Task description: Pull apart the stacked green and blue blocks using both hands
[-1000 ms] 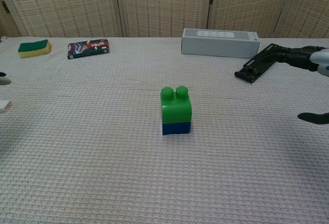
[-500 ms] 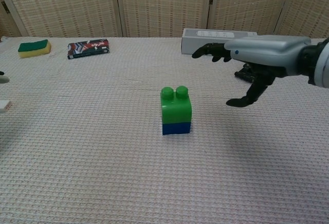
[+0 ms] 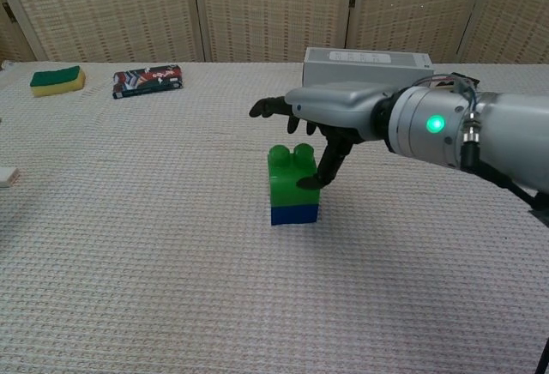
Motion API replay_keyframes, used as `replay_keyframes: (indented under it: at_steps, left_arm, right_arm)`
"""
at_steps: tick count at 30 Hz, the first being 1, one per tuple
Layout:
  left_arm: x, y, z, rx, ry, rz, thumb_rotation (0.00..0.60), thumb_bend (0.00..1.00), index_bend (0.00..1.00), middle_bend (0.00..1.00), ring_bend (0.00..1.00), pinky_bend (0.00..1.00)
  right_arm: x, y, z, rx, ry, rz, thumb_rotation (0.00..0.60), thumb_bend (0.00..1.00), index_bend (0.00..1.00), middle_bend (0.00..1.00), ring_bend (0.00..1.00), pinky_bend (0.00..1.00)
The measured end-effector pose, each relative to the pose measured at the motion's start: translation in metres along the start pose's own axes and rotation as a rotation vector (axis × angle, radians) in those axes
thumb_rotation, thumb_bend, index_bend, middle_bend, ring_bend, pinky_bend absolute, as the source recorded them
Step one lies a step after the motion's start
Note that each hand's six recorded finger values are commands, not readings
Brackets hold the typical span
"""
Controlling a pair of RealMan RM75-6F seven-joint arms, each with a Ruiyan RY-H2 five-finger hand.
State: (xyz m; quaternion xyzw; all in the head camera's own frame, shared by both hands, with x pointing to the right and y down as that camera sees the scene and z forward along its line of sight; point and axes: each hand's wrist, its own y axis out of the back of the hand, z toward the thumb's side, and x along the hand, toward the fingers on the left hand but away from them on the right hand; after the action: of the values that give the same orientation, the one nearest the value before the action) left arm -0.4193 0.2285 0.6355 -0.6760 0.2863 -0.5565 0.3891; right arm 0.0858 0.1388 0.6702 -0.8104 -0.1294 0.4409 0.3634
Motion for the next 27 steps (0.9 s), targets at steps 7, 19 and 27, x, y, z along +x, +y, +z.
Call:
replay_keyframes:
  at_steps: [7, 19, 27]
  left_arm:
    - [0.0, 0.002, -0.001, -0.009, 0.001, 0.003, 0.6, 0.18, 0.0, 0.0, 0.0, 0.0]
    - [0.0, 0.003, -0.003, -0.015, 0.006, 0.004, 0.6, 0.18, 0.0, 0.0, 0.0, 0.0]
    - [0.001, 0.003, -0.003, -0.015, 0.008, 0.004, 0.6, 0.18, 0.0, 0.0, 0.0, 0.0]
  right_arm:
    - [-0.006, -0.009, 0.004, 0.033, -0.008, 0.03, 0.6, 0.35, 0.01, 0.11, 0.21, 0.24]
    - [-0.014, -0.02, 0.004, 0.054, -0.016, 0.035, 0.6, 0.35, 0.01, 0.12, 0.22, 0.27]
    - [-0.016, -0.024, 0.004, 0.061, -0.016, 0.038, 0.6, 0.35, 0.04, 0.13, 0.26, 0.33]
